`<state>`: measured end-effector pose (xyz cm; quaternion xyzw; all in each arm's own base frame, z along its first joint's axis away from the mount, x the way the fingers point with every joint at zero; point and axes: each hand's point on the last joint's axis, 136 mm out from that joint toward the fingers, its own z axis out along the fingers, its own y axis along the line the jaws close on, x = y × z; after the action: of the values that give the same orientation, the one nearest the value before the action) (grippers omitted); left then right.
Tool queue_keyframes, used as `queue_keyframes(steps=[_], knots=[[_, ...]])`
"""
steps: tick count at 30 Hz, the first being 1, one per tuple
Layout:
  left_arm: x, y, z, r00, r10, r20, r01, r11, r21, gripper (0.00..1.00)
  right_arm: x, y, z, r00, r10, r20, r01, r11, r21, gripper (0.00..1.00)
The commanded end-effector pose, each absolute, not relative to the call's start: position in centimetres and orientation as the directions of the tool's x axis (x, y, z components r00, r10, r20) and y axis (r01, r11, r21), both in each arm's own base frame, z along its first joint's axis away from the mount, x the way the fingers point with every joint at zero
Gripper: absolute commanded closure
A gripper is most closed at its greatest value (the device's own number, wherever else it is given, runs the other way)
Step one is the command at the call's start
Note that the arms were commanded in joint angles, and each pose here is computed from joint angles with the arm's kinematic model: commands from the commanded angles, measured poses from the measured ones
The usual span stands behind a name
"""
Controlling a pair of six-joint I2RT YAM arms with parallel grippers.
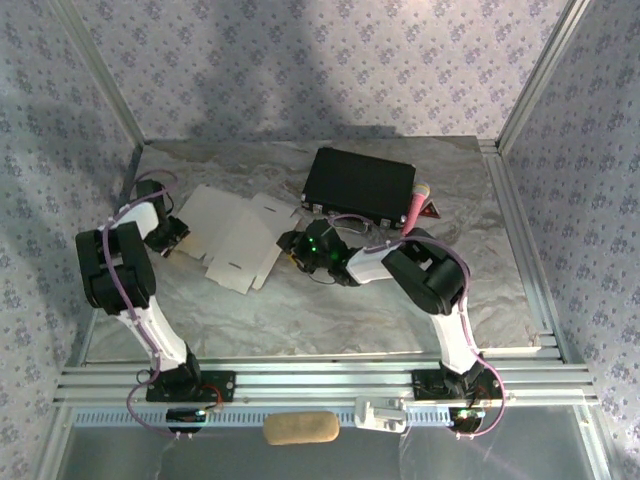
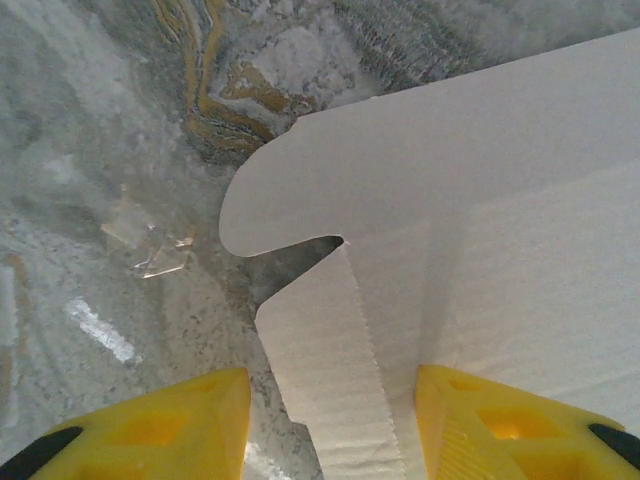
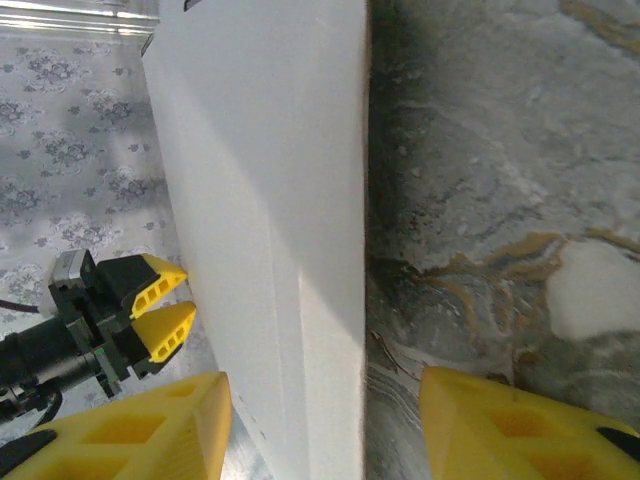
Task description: Fold the paper box
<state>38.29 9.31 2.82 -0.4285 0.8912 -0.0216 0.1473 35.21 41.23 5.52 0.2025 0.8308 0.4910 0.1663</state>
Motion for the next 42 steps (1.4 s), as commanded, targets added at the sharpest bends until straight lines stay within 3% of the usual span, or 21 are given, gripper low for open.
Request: queue_keyframes(steps=[1,18,25,31,36,42], knots=[[37.9,9.3,2.7,-0.574,-0.786,-0.232,-0.770,0.614,-0.174,0.53,36.2,42.0,5.6,-0.862,0.502,-0.076,0.163,0.416,0.895,0.47],[37.9,8.0,2.7,-0.610,-0.764,-0.210,-0.743,0.644,-0.182,0.54,37.0,43.5,6.6,-0.872,0.479,-0.105,0.112,0.404,0.908,0.50],[38.0,7.6,2.6,-0.622,-0.755,-0.209,-0.734,0.655,-0.182,0.54,37.0,44.8,7.2,-0.877,0.467,-0.116,0.072,0.365,0.928,0.56],[38.0,7.5,2.8,-0.628,-0.749,-0.210,-0.728,0.661,-0.182,0.56,37.6,45.3,7.7,-0.865,0.490,-0.109,0.078,0.345,0.935,0.68],[38.2,7.4,5.7,-0.611,-0.735,-0.294,-0.713,0.672,-0.201,0.54,37.9,44.9,9.2,-0.843,0.526,-0.111,0.081,0.328,0.941,0.99],[38.1,4.3,16.8,-0.509,-0.677,-0.532,-0.580,0.726,-0.369,0.43,37.3,43.9,12.2,-0.814,0.567,-0.129,0.075,0.322,0.944,1.00]])
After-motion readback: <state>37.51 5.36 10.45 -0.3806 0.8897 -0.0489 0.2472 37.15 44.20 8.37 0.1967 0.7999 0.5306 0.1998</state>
